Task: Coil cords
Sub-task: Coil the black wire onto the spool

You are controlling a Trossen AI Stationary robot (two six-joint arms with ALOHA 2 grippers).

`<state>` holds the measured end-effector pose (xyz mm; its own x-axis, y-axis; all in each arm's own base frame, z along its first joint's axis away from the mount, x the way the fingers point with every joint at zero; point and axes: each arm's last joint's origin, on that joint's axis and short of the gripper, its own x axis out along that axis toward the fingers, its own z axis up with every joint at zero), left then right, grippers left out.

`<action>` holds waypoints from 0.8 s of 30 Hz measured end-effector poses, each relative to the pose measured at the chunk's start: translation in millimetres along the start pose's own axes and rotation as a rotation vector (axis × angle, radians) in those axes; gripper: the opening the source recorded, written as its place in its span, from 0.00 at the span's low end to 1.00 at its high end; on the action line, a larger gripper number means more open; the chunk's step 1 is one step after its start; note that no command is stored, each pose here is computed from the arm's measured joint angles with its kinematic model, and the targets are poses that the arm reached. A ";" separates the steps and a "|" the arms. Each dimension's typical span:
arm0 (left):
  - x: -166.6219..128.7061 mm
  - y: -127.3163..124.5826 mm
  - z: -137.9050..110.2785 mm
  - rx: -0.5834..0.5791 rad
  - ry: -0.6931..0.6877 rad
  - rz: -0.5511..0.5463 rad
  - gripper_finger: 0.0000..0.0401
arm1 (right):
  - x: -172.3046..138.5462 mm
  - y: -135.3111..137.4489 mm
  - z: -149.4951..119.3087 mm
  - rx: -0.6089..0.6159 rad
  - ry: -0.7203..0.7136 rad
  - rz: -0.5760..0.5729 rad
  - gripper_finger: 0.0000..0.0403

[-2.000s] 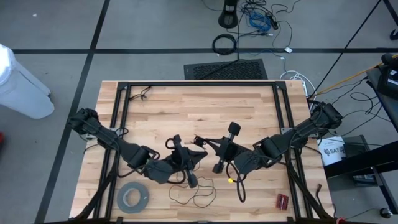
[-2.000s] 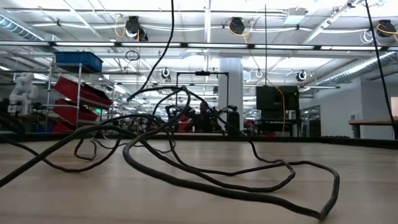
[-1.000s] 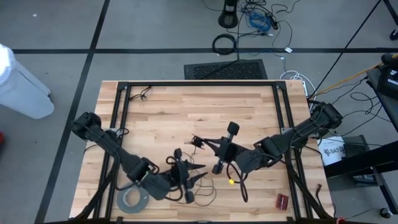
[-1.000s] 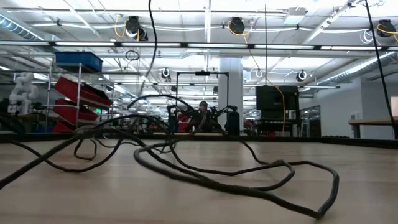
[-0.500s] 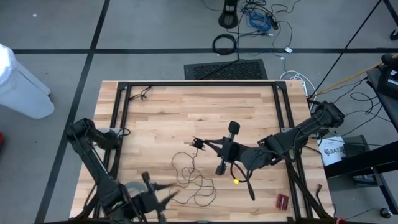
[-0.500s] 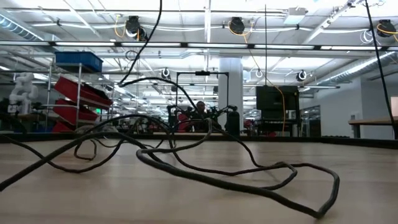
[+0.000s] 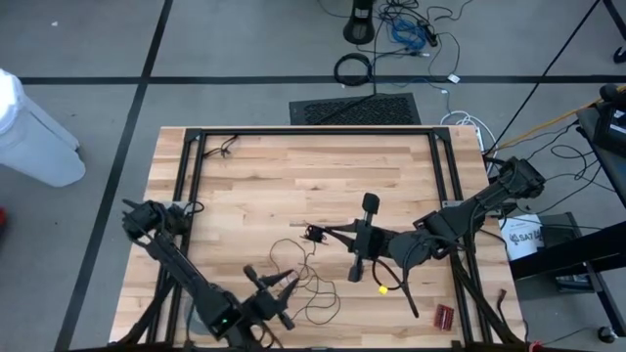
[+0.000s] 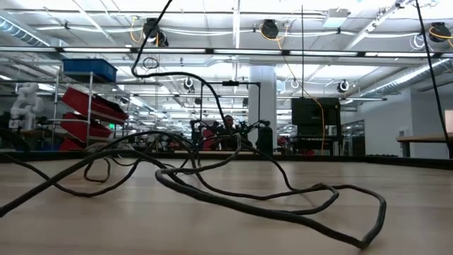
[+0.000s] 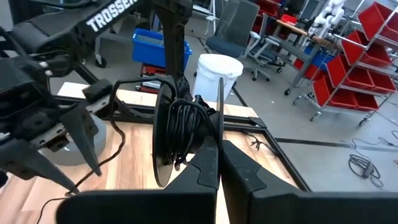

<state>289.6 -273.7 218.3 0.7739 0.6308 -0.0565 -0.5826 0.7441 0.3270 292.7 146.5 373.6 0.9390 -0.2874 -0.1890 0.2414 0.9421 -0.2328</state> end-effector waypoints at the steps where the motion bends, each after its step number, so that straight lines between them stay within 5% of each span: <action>1: 4.4 -1.8 -0.1 -0.015 0.007 0.000 0.30 | 0.0 0.0 0.0 0.000 0.000 0.000 0.00; 8: 20.6 -13.6 10.7 -0.075 0.038 -0.151 0.30 | -0.1 0.3 -0.1 -0.001 0.000 0.001 0.00; 24: 1.2 -11.8 23.2 -0.010 0.011 -0.258 0.30 | -0.6 1.5 -0.4 -0.005 0.000 0.004 0.00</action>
<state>303.2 -286.8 236.3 0.8947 0.4218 -0.1467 -0.3685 0.8829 0.2911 292.4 148.0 373.0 0.9398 -0.2837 -0.1904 0.2365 0.9424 -0.2365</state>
